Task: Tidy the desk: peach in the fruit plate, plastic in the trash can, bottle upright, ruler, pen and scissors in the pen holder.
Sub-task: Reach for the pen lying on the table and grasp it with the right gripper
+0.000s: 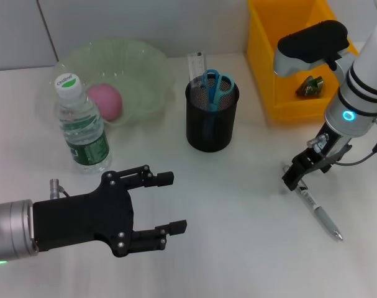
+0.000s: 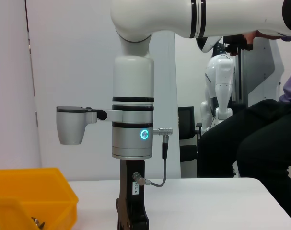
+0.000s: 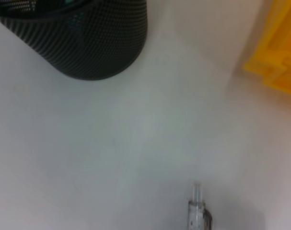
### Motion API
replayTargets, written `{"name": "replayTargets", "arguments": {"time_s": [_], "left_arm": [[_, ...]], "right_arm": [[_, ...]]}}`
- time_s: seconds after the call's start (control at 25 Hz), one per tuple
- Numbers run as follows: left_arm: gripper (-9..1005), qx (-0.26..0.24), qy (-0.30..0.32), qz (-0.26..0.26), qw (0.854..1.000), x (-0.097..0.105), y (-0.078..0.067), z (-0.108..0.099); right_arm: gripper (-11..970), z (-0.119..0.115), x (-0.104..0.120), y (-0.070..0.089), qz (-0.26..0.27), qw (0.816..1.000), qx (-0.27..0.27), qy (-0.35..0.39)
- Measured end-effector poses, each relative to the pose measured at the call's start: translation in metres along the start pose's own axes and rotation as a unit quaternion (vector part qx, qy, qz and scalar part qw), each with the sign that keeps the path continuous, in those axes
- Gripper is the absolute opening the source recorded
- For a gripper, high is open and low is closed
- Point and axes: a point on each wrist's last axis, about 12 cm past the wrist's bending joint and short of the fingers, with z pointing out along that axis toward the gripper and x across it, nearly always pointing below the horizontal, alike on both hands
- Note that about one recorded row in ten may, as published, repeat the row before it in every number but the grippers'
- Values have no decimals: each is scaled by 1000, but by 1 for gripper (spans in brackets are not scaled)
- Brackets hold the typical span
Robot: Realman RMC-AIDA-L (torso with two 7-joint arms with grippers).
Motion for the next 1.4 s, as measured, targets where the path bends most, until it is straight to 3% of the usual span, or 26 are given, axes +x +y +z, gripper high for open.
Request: {"name": "replayTargets", "arguments": {"time_s": [1.4], "left_arm": [[738, 1, -1, 0, 1000, 0, 1, 2]], "right_arm": [[724, 1, 1, 1, 2, 1000, 1, 8]]}}
